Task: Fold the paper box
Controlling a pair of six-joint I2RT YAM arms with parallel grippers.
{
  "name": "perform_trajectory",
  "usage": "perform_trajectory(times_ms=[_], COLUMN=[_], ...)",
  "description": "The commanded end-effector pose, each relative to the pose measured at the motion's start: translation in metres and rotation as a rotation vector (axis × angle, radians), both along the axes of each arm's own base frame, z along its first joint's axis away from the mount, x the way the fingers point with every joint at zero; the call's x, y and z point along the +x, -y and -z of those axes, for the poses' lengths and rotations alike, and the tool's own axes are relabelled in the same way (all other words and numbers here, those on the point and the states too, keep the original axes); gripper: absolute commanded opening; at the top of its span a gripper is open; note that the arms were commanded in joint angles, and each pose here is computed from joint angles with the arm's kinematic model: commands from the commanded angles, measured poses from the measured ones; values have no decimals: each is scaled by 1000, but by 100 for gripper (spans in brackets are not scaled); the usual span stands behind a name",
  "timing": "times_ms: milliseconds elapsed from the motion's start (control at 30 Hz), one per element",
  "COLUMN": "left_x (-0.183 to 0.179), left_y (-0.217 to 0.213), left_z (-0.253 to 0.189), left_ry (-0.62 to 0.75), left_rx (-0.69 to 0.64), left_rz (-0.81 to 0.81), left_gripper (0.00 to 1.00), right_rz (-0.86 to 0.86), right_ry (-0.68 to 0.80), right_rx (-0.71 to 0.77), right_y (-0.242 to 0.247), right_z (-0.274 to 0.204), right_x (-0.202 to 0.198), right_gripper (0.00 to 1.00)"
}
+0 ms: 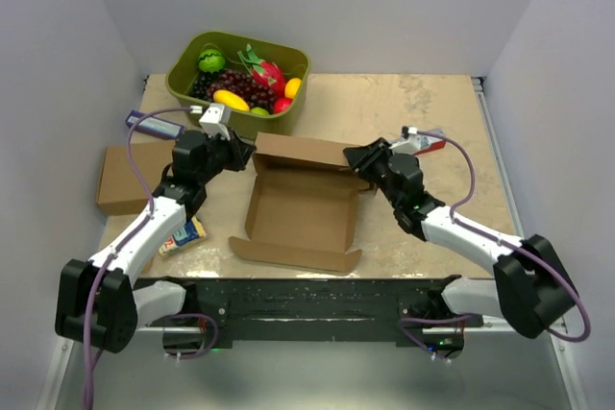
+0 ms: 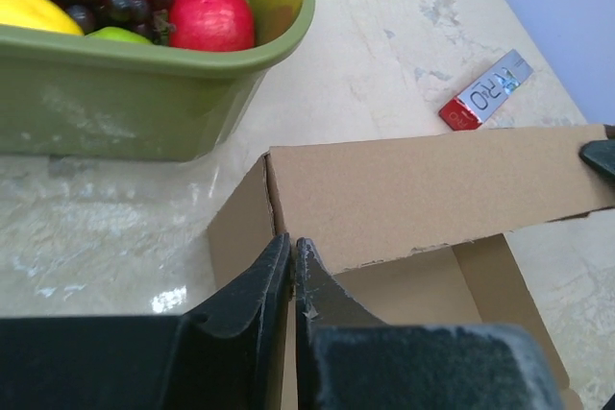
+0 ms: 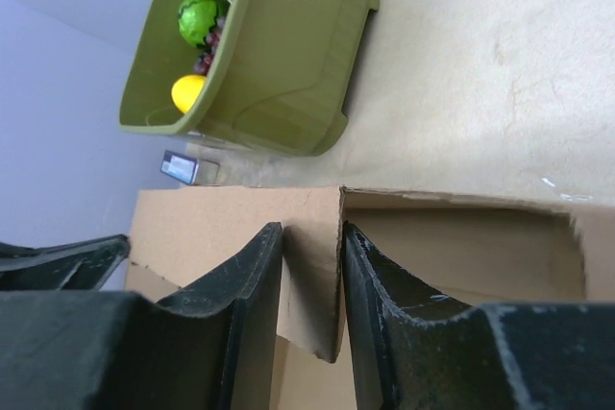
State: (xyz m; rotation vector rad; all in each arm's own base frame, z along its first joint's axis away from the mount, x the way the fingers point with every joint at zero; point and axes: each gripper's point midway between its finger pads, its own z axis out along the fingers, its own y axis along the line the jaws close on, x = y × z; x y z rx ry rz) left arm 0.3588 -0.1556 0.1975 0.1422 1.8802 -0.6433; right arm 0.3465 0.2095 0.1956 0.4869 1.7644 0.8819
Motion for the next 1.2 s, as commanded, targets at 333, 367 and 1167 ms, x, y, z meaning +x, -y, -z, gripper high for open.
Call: perform_trajectory(times_ms=[333, 367, 1167], left_x=[-2, 0, 32], left_y=[-28, -28, -13], left_z=[9, 6, -33], left_ry=[-79, -74, -12], left_rx=[12, 2, -202], left_rz=[-49, -47, 43], left_gripper=[40, 43, 72], right_rz=[-49, -51, -219], right_ry=[76, 76, 77], right_rx=[-65, -89, -380], right_y=[-15, -12, -22], right_z=[-37, -40, -22], right_x=[21, 18, -58], right_gripper=[72, 75, 74])
